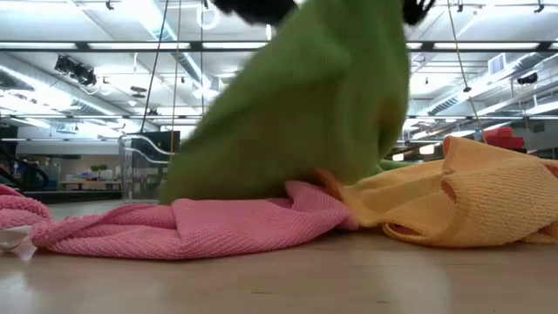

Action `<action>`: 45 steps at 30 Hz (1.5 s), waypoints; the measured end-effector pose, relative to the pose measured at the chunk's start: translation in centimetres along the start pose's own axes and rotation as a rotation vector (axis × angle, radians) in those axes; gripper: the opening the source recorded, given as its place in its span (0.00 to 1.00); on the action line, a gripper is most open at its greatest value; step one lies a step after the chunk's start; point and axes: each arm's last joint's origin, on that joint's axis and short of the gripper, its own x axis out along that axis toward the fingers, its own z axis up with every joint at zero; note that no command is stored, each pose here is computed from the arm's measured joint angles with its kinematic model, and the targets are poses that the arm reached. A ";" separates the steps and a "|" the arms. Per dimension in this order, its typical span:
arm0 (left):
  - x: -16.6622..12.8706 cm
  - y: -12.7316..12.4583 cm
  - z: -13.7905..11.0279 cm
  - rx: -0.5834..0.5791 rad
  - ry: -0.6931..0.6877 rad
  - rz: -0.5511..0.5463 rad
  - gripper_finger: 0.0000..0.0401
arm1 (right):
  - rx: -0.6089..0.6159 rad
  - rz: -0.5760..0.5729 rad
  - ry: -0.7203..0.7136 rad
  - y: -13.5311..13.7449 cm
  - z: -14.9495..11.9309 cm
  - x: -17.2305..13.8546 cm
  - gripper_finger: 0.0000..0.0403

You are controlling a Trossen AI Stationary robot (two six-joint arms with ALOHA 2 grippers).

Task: Fold microfiber towels
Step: Fold the left green microfiber towel

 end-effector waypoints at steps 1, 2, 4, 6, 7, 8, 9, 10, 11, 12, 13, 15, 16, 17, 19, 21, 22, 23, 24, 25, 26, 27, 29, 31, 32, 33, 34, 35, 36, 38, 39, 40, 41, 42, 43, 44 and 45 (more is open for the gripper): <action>-0.5 -0.2 0.6 0.003 -0.011 -0.009 0.02 | -0.003 0.018 -0.025 0.3 0.2 -0.2 0.09; -1.1 -0.1 1.5 0.003 -0.032 -0.014 0.02 | -0.002 0.031 -0.045 0.5 0.5 -0.4 0.09; -2.5 0.0 3.0 0.019 -0.048 -0.028 0.04 | 0.007 0.048 -0.076 0.7 0.8 -0.6 0.09; -3.6 0.2 4.2 0.029 -0.030 -0.039 0.06 | 0.016 0.059 -0.100 0.8 1.0 -0.6 0.09; -4.0 0.4 4.6 0.024 -0.013 -0.042 0.06 | 0.022 0.070 -0.115 0.8 1.2 -0.6 0.09; -4.5 0.7 5.1 0.029 0.010 -0.048 0.05 | 0.030 0.094 -0.133 0.8 1.5 -0.5 0.09; -5.0 0.9 5.5 0.031 0.033 -0.053 0.05 | 0.033 0.131 -0.151 0.9 1.8 -0.6 0.09; -5.6 1.1 6.0 0.028 0.040 -0.055 0.04 | 0.027 0.164 -0.165 1.0 2.1 -0.6 0.09; -6.0 1.3 6.5 0.028 0.040 -0.056 0.03 | 0.017 0.190 -0.180 1.2 2.5 -0.7 0.09; -6.5 1.4 6.9 0.035 0.045 -0.060 0.02 | 0.006 0.211 -0.199 1.4 3.1 -1.0 0.09; -6.9 1.6 7.3 0.038 0.050 -0.062 0.02 | -0.005 0.223 -0.217 1.6 3.6 -1.2 0.09; -7.8 2.0 8.1 0.039 0.049 -0.069 0.02 | -0.032 0.238 -0.248 2.0 4.5 -1.8 0.09; -8.2 2.1 8.4 0.039 0.050 -0.071 0.03 | -0.048 0.242 -0.255 2.1 4.8 -2.0 0.09; -8.5 2.3 8.7 0.034 0.042 -0.071 0.04 | -0.071 0.241 -0.248 2.3 4.9 -2.2 0.09; -8.5 2.5 8.7 0.032 0.046 -0.068 0.06 | -0.091 0.235 -0.232 2.3 4.7 -2.2 0.09; -8.0 2.7 8.3 0.025 0.077 -0.063 0.07 | -0.083 0.201 -0.184 2.1 4.1 -2.0 0.09; -7.6 2.8 8.1 0.019 0.092 -0.062 0.07 | -0.073 0.177 -0.154 1.9 3.6 -1.8 0.09; -7.0 2.9 8.0 0.013 0.104 -0.063 0.06 | -0.060 0.155 -0.123 1.7 3.1 -1.6 0.09; -6.6 2.9 7.9 0.009 0.111 -0.064 0.05 | -0.047 0.130 -0.095 1.4 2.5 -1.4 0.09; -6.0 2.9 7.7 0.008 0.120 -0.064 0.04 | -0.030 0.109 -0.072 1.2 2.0 -1.2 0.09; -5.3 2.8 7.4 0.010 0.129 -0.067 0.03 | -0.016 0.086 -0.048 1.0 1.5 -1.0 0.09; -4.5 2.7 7.0 0.013 0.137 -0.066 0.02 | -0.004 0.063 -0.015 0.8 1.0 -1.0 0.09; -3.0 2.6 6.4 0.034 0.167 -0.060 0.02 | 0.017 0.020 0.073 0.5 0.0 -1.0 0.09; -1.6 2.8 5.8 0.042 0.188 -0.049 0.03 | 0.040 -0.043 0.176 -0.1 -1.0 -1.2 0.09; -1.0 2.9 5.7 0.046 0.188 -0.042 0.04 | 0.046 -0.078 0.227 -0.4 -1.5 -1.3 0.09; -0.4 3.1 5.5 0.045 0.195 -0.033 0.05 | 0.050 -0.112 0.273 -0.8 -2.0 -1.4 0.09; 0.2 3.3 5.4 0.039 0.193 -0.023 0.06 | 0.048 -0.146 0.311 -1.1 -2.4 -1.6 0.09; 0.8 3.4 5.3 0.031 0.191 -0.015 0.06 | 0.045 -0.188 0.345 -1.4 -2.8 -1.8 0.09; 1.4 3.5 5.1 0.027 0.196 -0.008 0.06 | 0.040 -0.237 0.370 -1.8 -3.3 -1.9 0.09; 2.5 3.7 4.5 0.030 0.224 0.000 0.05 | 0.030 -0.301 0.381 -2.3 -4.1 -1.7 0.10; 3.2 3.8 4.1 0.029 0.236 0.004 0.04 | 0.019 -0.318 0.394 -2.5 -4.7 -1.6 0.10; 3.7 3.8 3.8 0.032 0.251 0.006 0.03 | 0.012 -0.328 0.409 -2.7 -5.2 -1.5 0.11; 4.2 3.8 3.4 0.038 0.275 0.006 0.02 | 0.015 -0.333 0.425 -2.9 -5.7 -1.4 0.13; 4.7 3.9 3.1 0.037 0.285 0.010 0.02 | 0.022 -0.342 0.442 -3.2 -6.2 -1.3 0.16; 5.0 3.9 2.9 0.037 0.291 0.012 0.02 | 0.031 -0.352 0.462 -3.5 -6.6 -1.3 0.19; 5.3 3.9 2.7 0.039 0.303 0.012 0.02 | 0.034 -0.366 0.483 -3.7 -6.9 -1.3 0.22; 5.6 3.9 2.6 0.037 0.305 0.016 0.03 | 0.035 -0.380 0.495 -3.8 -7.1 -1.4 0.25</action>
